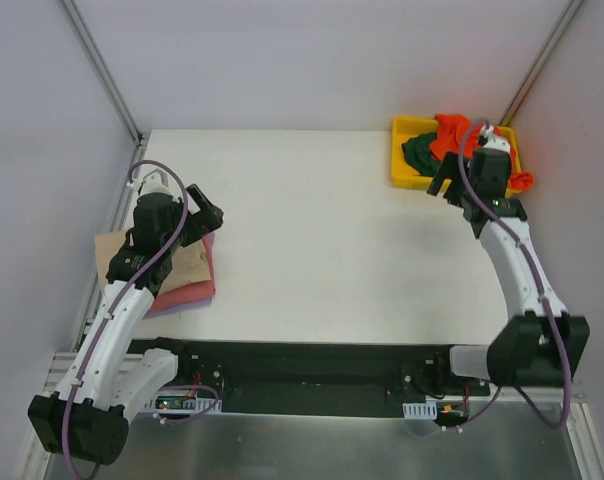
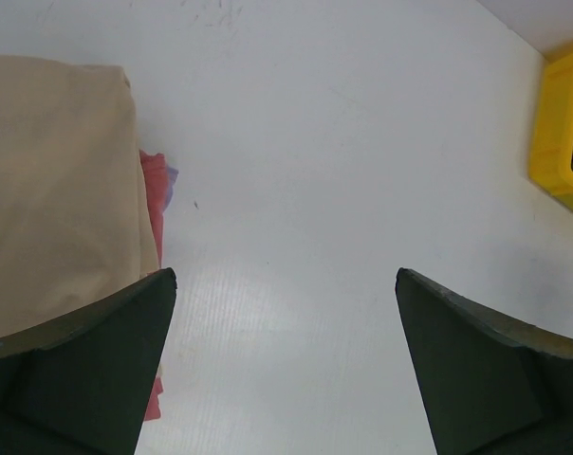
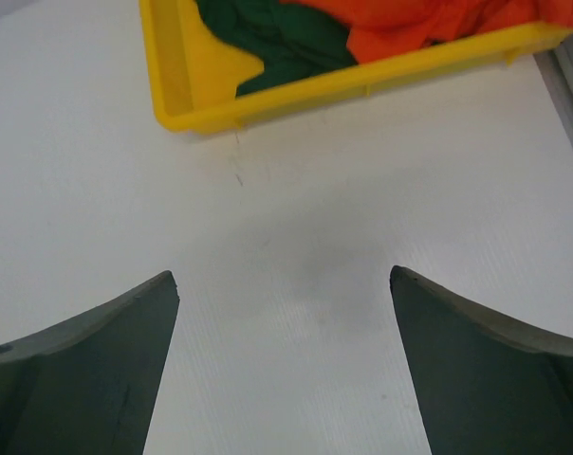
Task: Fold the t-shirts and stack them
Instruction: Grab crumpled tshirt from bin with the right arm
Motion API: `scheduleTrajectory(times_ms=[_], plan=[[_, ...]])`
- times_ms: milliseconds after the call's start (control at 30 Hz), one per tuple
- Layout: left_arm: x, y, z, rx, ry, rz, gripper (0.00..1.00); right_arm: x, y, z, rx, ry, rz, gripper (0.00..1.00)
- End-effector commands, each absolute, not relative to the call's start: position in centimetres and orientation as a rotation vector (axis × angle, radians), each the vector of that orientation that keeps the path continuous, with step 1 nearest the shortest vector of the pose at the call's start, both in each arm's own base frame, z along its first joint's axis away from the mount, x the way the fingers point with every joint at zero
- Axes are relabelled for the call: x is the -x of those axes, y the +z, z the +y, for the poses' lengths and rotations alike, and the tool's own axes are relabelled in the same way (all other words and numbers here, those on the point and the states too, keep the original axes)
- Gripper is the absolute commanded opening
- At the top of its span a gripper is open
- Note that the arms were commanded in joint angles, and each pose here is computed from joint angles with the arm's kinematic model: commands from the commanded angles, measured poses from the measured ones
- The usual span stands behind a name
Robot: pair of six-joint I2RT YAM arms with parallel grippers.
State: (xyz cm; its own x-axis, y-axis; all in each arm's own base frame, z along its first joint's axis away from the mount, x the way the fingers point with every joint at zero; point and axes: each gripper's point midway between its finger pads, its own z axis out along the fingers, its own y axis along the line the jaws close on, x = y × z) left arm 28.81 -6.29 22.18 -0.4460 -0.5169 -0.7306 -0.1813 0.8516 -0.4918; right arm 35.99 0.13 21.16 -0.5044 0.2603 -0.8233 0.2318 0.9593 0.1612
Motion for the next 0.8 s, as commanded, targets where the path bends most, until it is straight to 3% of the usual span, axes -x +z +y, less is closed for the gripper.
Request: scheduleTrajectory(times_ms=[0, 367, 567, 667, 767], plan=[[-30.6, 23.3, -6.7, 0.442, -0.427, 1.998, 0.99, -43.0, 21.6, -2.4, -0.451, 0.016, 2.138, 0.96], [-35.7, 22.7, -10.3, 0.233, -0.568, 1.916, 0.99, -59.3, 14.5, -10.4, -0.742, -0.118, 2.2, 0.96], [-37.5, 21.3, -11.1, 0.213, -0.591, 1.955, 0.99, -61.6, 10.6, -12.4, -0.801, -0.182, 2.161, 0.99], [-37.8, 20.5, -11.4, 0.21, -0.601, 1.98, 0.99, -62.5, 9.0, -12.5, -0.787, -0.156, 2.161, 0.86], [-38.1, 20.6, -11.7, 0.209, -0.616, 1.985, 0.99, -63.8, 9.2, -12.9, -0.772, -0.135, 2.11, 0.44]])
